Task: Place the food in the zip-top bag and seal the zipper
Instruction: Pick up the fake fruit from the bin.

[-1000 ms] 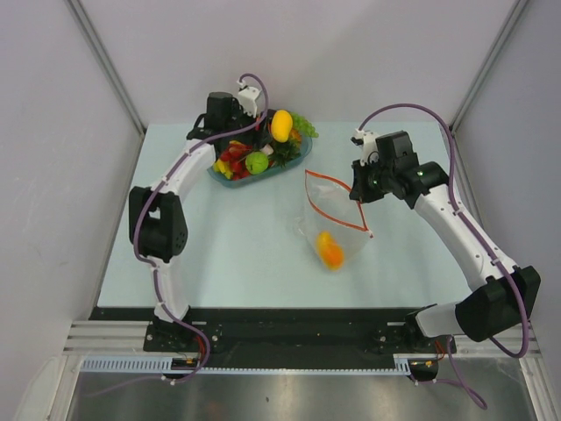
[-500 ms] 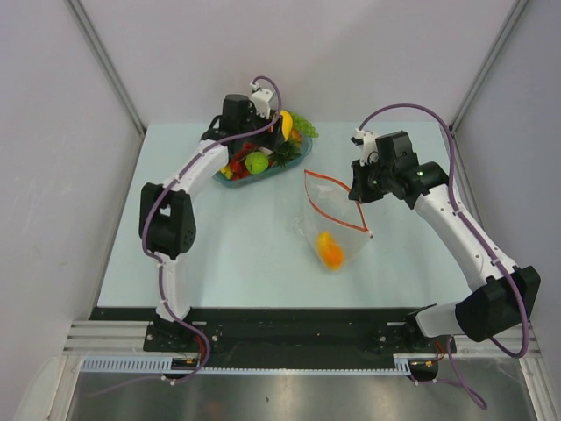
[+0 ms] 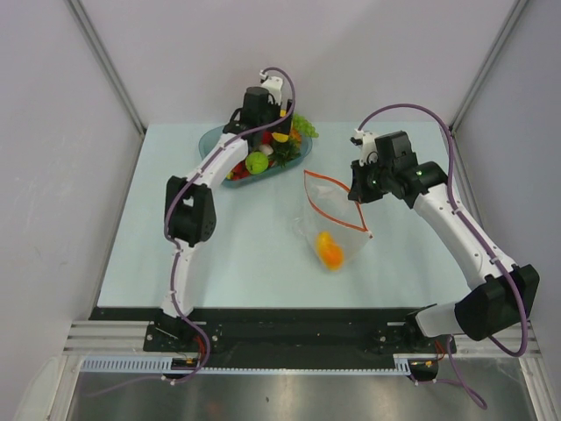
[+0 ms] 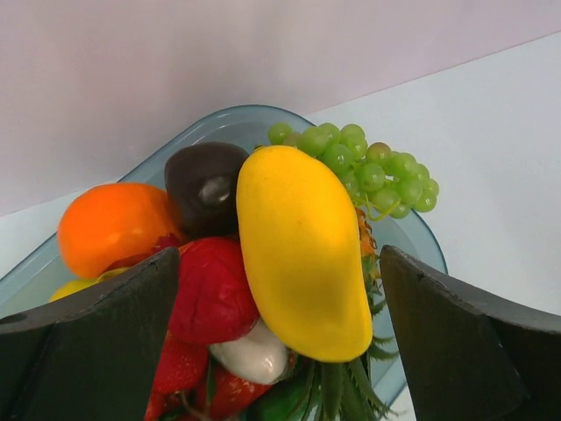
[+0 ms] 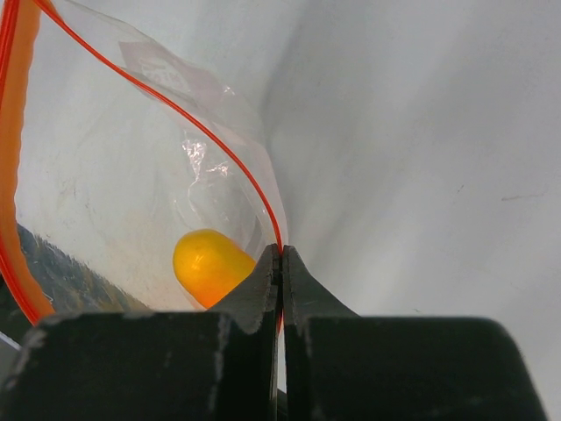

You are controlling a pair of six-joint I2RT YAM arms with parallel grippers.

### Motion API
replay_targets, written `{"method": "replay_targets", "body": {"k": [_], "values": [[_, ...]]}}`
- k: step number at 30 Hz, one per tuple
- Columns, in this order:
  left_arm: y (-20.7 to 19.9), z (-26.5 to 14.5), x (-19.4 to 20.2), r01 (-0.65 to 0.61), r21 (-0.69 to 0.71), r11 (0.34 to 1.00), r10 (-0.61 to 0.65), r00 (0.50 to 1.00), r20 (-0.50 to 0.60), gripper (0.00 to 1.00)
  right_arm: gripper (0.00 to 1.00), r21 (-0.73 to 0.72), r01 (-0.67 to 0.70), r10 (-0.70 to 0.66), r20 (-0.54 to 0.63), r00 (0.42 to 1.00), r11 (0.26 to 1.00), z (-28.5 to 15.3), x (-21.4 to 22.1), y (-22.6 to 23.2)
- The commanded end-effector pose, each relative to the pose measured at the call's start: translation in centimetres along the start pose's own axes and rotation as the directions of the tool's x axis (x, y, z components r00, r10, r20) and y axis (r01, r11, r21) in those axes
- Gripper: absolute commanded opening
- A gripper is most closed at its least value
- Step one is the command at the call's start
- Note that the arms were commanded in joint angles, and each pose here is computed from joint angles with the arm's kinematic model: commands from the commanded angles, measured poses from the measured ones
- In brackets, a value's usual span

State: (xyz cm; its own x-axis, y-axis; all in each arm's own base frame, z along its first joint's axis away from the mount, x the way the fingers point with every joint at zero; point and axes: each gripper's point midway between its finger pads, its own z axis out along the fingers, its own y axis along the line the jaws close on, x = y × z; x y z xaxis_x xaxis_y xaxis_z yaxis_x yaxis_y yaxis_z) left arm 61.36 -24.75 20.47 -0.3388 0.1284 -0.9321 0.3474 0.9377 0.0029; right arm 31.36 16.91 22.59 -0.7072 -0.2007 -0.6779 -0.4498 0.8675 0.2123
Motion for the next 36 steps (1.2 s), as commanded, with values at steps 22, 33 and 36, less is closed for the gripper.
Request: {"method": "replay_targets", "body": {"k": [22, 33, 36], "values": [[0.6, -1.0, -3.8, -0.012, -0.033, 0.999, 0.014, 0.997, 0.078, 0.63, 0.0, -0.001, -0.014, 0.014, 0.025, 1.0, 1.0, 0.4, -0.7, -0.4], [-0.1, -8.8, -10.4, -0.056, 0.068, 0.996, 0.044, 0.986, 0.163, 0.53, 0.0, -0.033, -0.006, 0.008, 0.042, 0.999, 0.999, 0.2, -1.5, 0.5], [-2.9, -13.6, -11.0, -0.083, 0.224, 0.971, 0.047, 0.985, 0.164, 0.52, 0.0, -0.059, 0.001, 0.002, 0.046, 0.999, 0.998, 0.2, -1.9, 1.5]]}}
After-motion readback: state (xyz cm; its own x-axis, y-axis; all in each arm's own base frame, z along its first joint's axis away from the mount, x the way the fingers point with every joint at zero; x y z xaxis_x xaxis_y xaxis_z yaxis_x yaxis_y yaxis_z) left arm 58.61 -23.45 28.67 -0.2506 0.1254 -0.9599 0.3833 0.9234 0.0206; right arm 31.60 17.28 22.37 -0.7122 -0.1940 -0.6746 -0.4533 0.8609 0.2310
